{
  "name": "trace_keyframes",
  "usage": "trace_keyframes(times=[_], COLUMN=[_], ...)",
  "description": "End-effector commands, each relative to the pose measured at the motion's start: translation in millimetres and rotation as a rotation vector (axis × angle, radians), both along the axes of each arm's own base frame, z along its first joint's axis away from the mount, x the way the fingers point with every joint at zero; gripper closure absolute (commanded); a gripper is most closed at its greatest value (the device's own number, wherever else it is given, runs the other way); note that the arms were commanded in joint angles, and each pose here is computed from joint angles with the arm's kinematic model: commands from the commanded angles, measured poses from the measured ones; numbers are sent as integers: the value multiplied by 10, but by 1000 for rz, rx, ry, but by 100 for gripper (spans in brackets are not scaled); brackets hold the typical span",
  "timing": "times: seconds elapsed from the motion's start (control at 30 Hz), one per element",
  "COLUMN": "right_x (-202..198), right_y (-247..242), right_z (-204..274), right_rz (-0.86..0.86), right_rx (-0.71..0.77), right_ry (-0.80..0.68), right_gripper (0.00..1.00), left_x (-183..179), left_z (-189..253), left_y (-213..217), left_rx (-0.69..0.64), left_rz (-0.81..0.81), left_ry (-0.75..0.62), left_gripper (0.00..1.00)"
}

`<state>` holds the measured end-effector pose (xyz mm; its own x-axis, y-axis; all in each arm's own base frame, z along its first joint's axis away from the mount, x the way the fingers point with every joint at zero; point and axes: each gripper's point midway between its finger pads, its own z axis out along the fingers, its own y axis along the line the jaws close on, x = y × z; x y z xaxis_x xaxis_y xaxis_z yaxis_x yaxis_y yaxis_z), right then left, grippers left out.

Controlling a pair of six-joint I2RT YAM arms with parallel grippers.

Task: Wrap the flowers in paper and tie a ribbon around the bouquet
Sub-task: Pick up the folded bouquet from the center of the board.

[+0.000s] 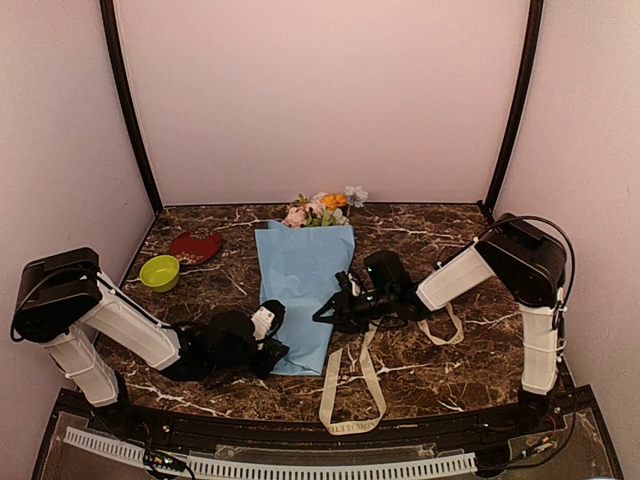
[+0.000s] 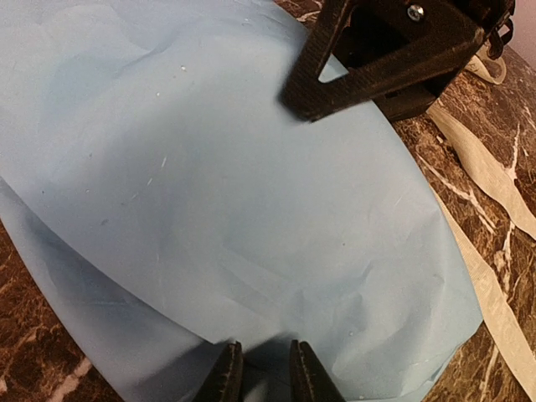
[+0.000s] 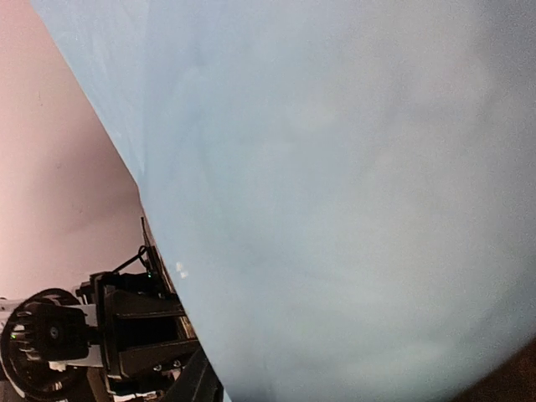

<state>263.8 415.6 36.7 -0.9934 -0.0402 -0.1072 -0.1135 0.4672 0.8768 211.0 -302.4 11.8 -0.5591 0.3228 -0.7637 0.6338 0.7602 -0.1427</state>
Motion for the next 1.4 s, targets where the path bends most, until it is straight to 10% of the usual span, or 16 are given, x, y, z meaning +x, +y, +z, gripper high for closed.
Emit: trace_keyframes(times=[0.0, 0.13, 0.57, 0.9, 1.37], right_x=[-52, -26, 54, 66, 96], right_y=[51, 45, 22, 1, 16], right_z=[-21, 19, 87, 73, 128], right_rz=[8, 1, -1, 16, 26], right_rx=[19, 22, -34, -79, -93], right_ry=[20, 10, -41, -66, -86], right_gripper=[82, 100, 100, 100, 100], left_x=[-380, -346, -877, -1715, -1742], left_z=[-639, -514, 1058, 480, 125], left_y=[492, 435, -550, -990, -1093], left_rx=[225, 201, -109, 88, 157], left_rz=[-12, -22, -604, -1096, -1141], left_ry=[189, 166, -156, -79, -23], left_gripper=[81, 81, 51, 49, 66])
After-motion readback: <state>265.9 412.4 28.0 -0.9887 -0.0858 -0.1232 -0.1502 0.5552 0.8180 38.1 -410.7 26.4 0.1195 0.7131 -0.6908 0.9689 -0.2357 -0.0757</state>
